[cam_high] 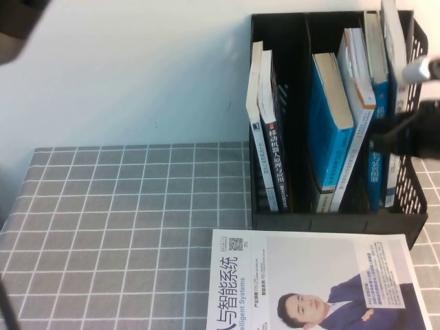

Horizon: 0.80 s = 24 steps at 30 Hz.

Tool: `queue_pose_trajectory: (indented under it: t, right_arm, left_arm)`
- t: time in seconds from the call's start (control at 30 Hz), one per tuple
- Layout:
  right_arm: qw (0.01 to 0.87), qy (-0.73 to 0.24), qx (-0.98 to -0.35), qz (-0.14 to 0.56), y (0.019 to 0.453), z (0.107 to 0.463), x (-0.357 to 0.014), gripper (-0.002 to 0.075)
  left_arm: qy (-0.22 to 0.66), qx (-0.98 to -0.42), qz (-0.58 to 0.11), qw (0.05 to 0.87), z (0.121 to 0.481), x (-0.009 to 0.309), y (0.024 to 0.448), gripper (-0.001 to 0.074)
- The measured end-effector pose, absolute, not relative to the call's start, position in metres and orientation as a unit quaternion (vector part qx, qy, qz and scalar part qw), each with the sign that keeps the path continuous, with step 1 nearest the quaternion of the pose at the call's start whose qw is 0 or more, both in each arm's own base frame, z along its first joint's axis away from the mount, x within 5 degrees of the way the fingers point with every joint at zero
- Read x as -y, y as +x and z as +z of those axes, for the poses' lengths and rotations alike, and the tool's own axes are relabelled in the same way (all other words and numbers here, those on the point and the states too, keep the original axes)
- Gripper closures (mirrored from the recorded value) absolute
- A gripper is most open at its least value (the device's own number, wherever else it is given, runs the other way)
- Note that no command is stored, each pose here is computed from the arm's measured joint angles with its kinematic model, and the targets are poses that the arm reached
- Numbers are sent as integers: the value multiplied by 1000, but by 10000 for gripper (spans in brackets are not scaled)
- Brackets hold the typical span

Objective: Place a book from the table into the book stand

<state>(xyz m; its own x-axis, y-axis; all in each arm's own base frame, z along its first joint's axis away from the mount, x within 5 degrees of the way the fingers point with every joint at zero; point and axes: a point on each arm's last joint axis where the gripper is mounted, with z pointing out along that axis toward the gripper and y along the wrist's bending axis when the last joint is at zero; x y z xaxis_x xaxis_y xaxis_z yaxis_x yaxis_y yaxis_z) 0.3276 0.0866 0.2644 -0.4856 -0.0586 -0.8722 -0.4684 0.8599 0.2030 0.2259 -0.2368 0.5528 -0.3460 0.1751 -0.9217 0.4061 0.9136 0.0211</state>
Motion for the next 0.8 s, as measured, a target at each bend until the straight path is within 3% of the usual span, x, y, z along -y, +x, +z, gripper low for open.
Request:
queue_pose_trajectory:
  t: [0.17,0.33,0.53,0.7,0.8]
  right_arm:
    - [502,-169,-819,221,334,280,-90,729]
    - [482,-211,-818,232,329,278,-94,729]
    - [449,-303,-821,179,323,268,-93,729]
    - [458,-287,-829,140,335,267,-76,729]
    - [442,-284,-831,182,346,264,-66,729]
  left_arm:
    - [191,-801,-110,557,566,222,214,734]
    - [267,-781,-114,553,575,209,195,734]
    - [332,-767,-131,533,576,180,161,735]
    - [347,-772,-132,516,566,147,134,736]
    - [350,-778,-142,502,555,127,117,736]
